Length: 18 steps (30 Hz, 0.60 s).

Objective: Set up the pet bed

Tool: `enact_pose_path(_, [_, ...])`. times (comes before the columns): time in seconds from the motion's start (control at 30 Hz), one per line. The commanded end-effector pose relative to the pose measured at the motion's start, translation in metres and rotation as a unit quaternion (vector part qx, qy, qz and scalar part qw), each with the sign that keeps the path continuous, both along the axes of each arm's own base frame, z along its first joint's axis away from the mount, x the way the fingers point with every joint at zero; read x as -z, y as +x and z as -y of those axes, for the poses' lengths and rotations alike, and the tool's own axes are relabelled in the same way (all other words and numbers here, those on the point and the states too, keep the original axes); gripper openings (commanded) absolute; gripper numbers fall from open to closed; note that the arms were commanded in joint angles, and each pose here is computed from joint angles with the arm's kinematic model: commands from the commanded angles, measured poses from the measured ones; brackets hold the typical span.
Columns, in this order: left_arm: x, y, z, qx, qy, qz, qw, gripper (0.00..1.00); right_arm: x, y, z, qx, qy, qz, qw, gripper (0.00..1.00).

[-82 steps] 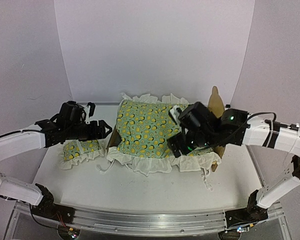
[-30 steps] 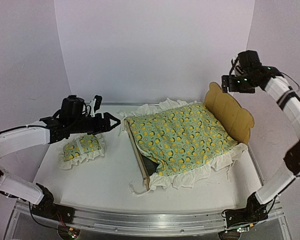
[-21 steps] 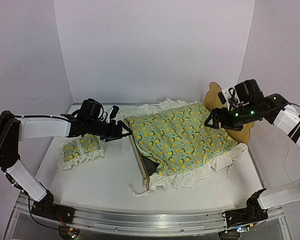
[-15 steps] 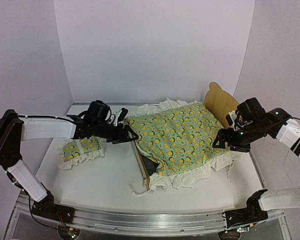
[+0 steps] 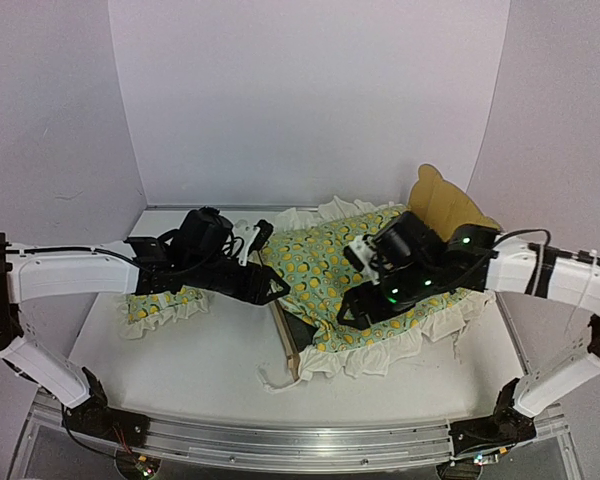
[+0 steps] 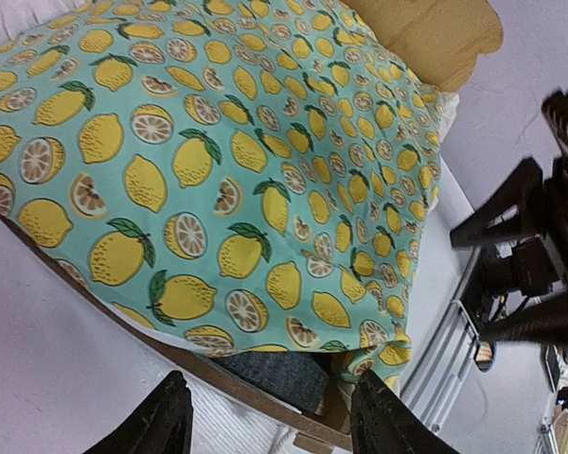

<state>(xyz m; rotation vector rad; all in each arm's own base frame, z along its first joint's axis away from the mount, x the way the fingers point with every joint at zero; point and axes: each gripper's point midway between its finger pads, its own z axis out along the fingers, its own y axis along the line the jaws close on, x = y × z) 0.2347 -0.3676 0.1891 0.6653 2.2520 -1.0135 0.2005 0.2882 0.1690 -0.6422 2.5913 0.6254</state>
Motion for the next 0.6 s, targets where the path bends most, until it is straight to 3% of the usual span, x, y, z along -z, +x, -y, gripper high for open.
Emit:
enact_pose_path(0.0, [-0.033,0.017,-0.018,-0.056,-0.018,0.051,0.997,0.56,-0.018,0.024,-0.064,-0.006,-0.017,0.131,0.991,0.70])
enact_pose_path(0.13, [-0.038,0.013,-0.031,-0.067,-0.027,0.056,0.996,0.54,0.002,0.034,-0.084,-0.012,-0.116,0.186,0.976,0.61])
enact_pose_path(0.33, [-0.035,-0.014,-0.026,-0.005,-0.061,0.045,0.997,0.46,0.018,0.046,-0.083,0.002,-0.169,0.205,0.964,0.39])
enact_pose_path(0.4, [-0.037,-0.021,-0.025,0.016,-0.074,0.060,0.995,0.47,0.017,0.047,-0.077,0.008,-0.160,0.191,0.968,0.03])
enact_pose_path(0.57, [-0.038,-0.026,-0.018,0.062,-0.080,0.157,0.982,0.56,0.022,0.039,-0.084,-0.044,-0.034,0.091,0.994,0.00])
